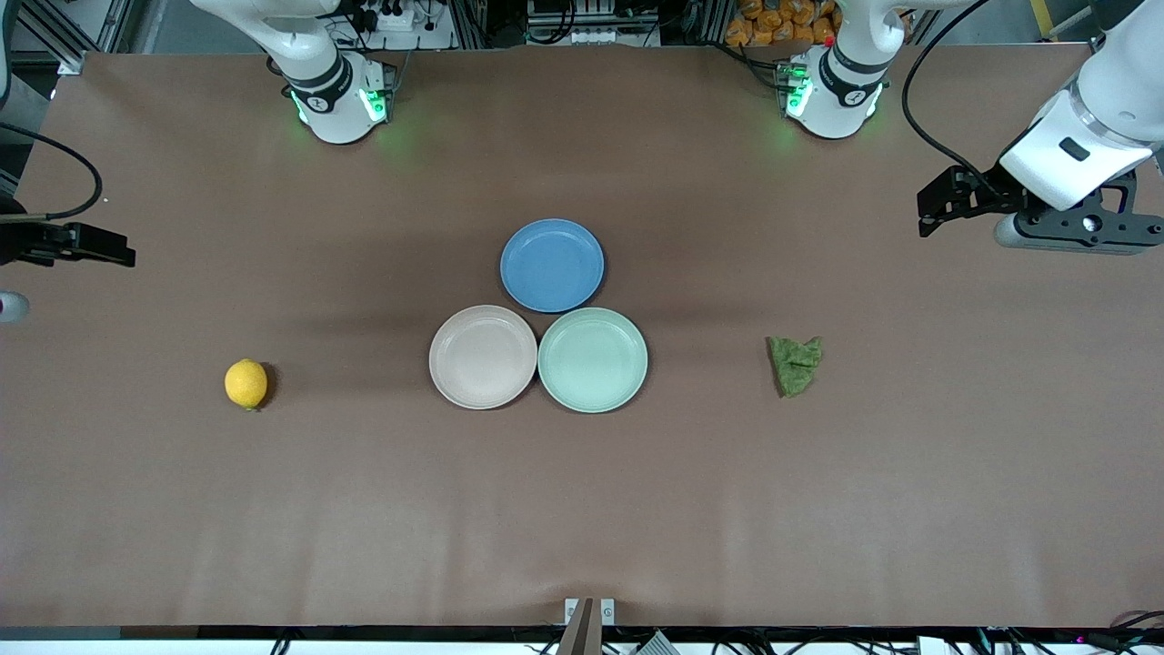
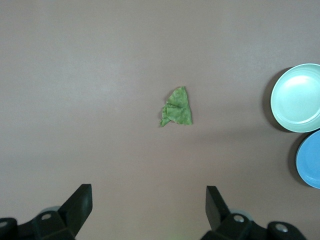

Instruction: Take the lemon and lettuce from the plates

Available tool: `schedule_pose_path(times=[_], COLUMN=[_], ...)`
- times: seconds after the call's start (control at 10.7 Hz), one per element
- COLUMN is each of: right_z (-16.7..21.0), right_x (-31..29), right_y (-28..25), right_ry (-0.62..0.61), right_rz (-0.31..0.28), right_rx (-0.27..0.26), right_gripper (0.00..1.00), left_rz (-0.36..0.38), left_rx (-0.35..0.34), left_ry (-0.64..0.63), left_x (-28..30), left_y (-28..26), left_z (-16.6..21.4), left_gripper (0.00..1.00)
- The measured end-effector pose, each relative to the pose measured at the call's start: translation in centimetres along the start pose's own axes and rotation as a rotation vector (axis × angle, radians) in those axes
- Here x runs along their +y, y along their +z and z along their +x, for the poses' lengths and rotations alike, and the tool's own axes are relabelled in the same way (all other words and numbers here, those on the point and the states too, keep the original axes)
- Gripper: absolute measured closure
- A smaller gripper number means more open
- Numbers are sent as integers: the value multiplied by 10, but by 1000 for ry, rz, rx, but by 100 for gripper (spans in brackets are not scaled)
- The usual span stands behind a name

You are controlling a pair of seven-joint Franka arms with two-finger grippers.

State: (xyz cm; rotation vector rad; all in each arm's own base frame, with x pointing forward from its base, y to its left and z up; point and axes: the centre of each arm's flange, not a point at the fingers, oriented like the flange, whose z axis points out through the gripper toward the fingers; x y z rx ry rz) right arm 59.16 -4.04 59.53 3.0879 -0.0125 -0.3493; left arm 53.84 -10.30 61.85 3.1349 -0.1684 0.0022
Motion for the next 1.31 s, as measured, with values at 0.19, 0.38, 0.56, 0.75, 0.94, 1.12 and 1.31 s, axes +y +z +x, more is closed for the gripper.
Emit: schedule_pose_path(times=[0.19,0.38,0.56,0.75,0.94,1.12,1.31], right_z=[0,-9,-18,-23,-24,-24,-27], right_x=[-4,-3,0,0,-4,-6,-7], right_y=[7,12,13,10,7,7,9], right_ry=[-1,4,10,10,2,-2,-4], right_rz=[-7,-9,-6,-5,-6,-7,-7], right_rx=[2,20,24,33,52,60,62], right_gripper=[0,0,0,0,0,0,0], left_rz=[0,0,0,-1,-1,-1,-1], left_rx=[0,2,6,13,17,18,18], left_ry=[-2,-3,-4,-8,-13,-13,-13], left_x=[-1,-1,-2,-4,-7,-7,-7], left_y=[0,-1,-3,-4,-4,-4,-4], left_z=[0,0,0,1,2,2,2], left_gripper=[0,0,0,0,0,0,0])
